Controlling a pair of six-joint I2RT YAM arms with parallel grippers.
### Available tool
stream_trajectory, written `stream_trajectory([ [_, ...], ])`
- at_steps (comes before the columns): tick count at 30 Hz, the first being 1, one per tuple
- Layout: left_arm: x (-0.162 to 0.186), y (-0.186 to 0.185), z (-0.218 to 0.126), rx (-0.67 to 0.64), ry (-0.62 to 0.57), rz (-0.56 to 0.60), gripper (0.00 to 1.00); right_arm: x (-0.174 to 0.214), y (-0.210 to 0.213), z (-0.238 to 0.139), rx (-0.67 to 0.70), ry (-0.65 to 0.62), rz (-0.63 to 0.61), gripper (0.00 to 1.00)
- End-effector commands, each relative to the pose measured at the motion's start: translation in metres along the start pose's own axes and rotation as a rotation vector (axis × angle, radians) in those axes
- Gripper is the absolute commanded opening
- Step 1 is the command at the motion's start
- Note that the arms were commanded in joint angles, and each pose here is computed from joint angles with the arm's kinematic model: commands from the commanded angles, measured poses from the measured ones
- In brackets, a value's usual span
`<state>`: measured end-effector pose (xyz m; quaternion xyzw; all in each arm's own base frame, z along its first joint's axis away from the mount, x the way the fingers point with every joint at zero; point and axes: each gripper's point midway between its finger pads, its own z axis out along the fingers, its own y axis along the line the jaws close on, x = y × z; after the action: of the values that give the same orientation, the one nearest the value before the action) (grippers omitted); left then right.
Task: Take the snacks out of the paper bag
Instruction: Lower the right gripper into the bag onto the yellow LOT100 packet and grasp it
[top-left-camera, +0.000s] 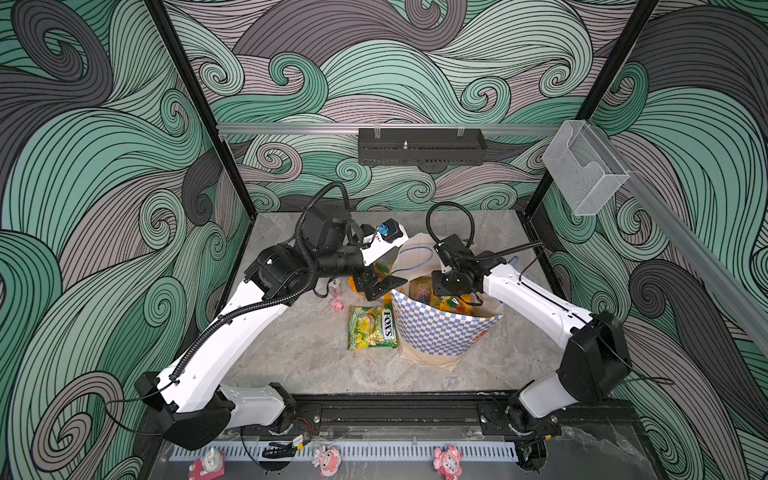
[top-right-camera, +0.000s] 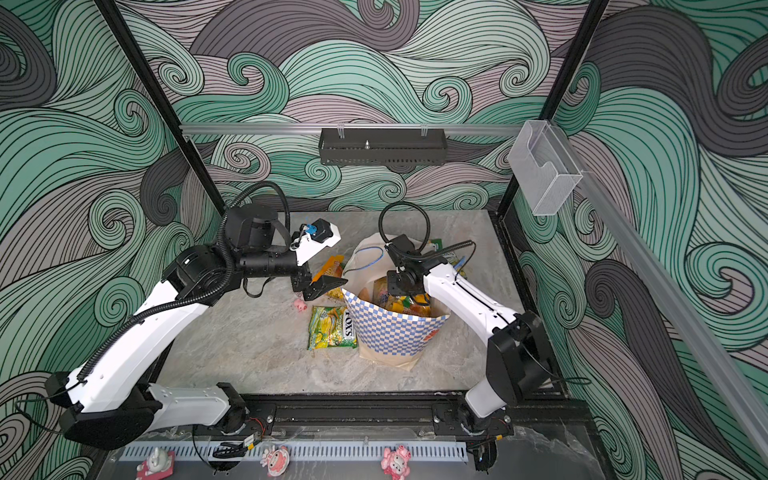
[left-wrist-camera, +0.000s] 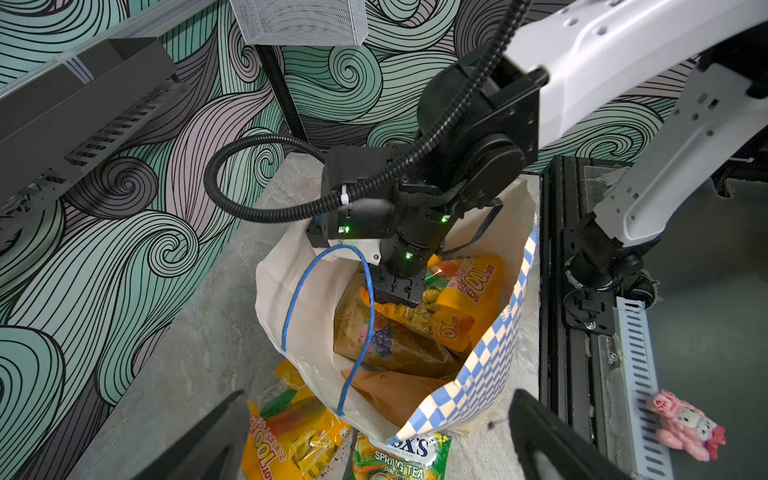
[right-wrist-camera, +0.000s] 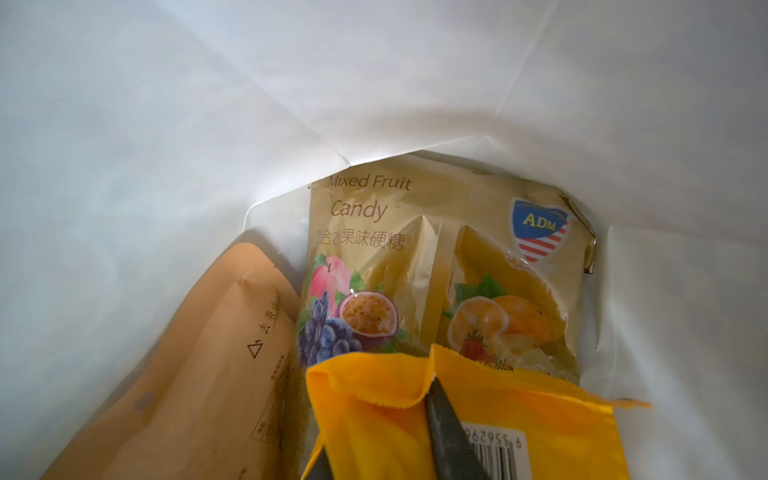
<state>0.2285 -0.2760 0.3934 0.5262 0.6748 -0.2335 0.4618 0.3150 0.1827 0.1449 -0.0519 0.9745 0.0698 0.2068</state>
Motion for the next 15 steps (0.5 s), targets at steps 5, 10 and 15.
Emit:
stream_trajectory([
  [5, -0.014, -0.006, -0.014, 0.008, -0.08, -0.006, 0.99, -0.011, 0.0, -0.045, -0.027, -0.078, 0.048, 0.0],
  [10, -0.016, -0.008, -0.018, 0.012, -0.1, -0.019, 0.99, -0.019, -0.001, -0.068, -0.042, -0.137, 0.074, 0.0],
  [15, -0.016, -0.014, -0.02, 0.04, -0.106, -0.023, 0.98, -0.027, 0.001, -0.086, -0.063, -0.184, 0.099, 0.0],
])
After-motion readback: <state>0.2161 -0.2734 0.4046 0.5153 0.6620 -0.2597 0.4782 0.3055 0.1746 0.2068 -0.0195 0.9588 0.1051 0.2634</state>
